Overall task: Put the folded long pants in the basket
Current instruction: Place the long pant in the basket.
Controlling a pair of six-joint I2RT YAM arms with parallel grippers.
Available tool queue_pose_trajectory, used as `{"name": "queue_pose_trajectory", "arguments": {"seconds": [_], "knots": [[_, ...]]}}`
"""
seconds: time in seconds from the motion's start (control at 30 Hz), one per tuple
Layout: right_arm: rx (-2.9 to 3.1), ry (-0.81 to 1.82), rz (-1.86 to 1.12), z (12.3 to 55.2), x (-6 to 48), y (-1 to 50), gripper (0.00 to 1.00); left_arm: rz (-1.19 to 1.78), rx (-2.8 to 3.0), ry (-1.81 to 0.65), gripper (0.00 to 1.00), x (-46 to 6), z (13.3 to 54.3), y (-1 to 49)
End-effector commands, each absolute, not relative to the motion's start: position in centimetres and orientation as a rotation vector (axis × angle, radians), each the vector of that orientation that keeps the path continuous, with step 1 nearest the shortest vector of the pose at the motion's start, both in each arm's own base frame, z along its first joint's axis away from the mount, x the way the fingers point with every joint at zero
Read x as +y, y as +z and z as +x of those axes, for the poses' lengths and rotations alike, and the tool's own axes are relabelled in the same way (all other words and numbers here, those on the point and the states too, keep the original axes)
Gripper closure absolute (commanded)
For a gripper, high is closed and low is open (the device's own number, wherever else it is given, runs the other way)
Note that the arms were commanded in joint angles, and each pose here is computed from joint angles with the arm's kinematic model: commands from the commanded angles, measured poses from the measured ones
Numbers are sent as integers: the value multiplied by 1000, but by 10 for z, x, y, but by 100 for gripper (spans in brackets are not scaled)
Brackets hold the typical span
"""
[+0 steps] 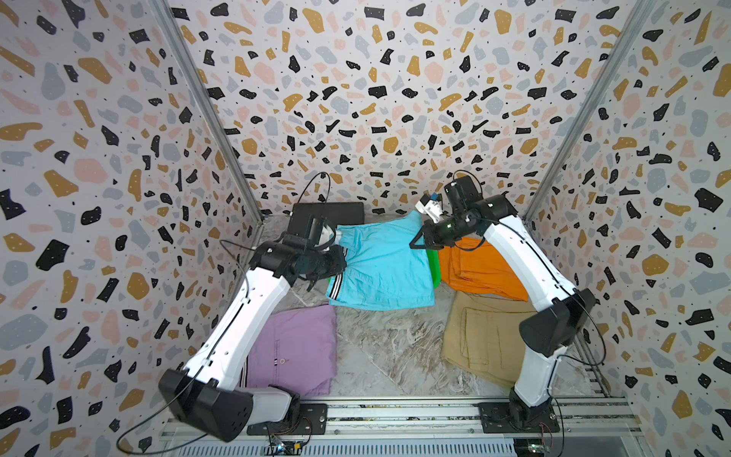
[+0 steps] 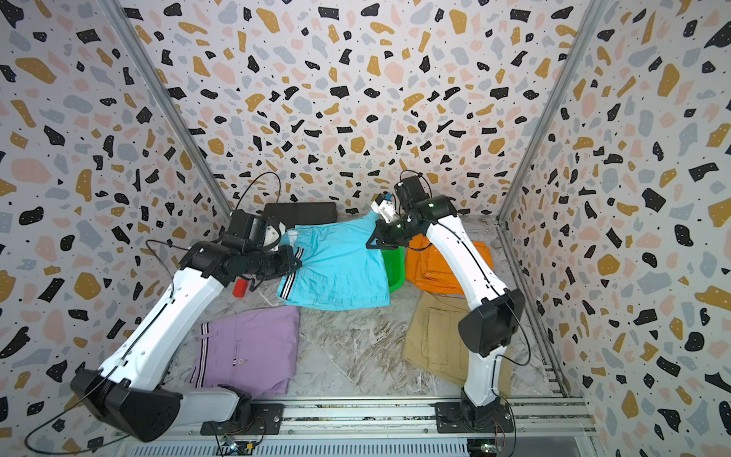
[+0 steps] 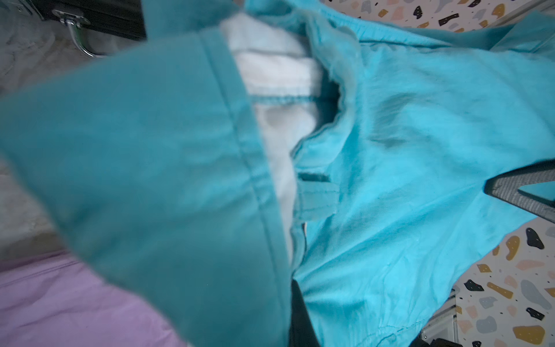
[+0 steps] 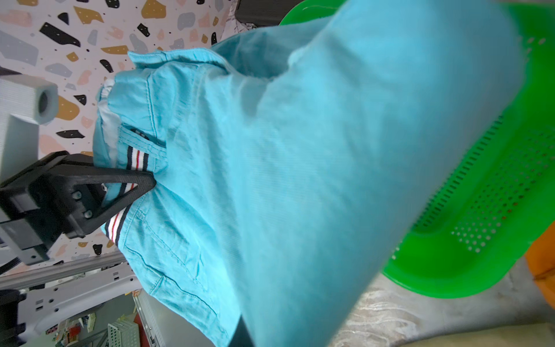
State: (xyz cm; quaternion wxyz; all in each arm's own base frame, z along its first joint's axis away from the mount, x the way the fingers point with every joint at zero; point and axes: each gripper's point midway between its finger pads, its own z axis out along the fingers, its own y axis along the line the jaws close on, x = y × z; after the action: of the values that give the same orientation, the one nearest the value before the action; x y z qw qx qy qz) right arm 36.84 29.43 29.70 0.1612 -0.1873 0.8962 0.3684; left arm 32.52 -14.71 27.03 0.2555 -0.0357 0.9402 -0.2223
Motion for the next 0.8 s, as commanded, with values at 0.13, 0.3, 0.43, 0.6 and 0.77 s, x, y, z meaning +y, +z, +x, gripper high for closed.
{"name": "queue_pose_trajectory", "arguments": {"seconds": [0.13,0.3,0.43,0.6,0.77], "knots": [[2592,935,-474,424,290,268,100,-1,2632,-583,100,-151,373,236],[2611,897,-431,451,283,246,100,-41,2649,-703,100,-157,413,205],[2652,858,-420,463,277,220,100,-67,2656,-739,100,-161,439,188],[2707,787,-417,470,270,191,100,-78,2684,-765,100,-168,460,165],[2735,732,-422,480,268,163,100,-94,2734,-746,100,-168,472,127]]}}
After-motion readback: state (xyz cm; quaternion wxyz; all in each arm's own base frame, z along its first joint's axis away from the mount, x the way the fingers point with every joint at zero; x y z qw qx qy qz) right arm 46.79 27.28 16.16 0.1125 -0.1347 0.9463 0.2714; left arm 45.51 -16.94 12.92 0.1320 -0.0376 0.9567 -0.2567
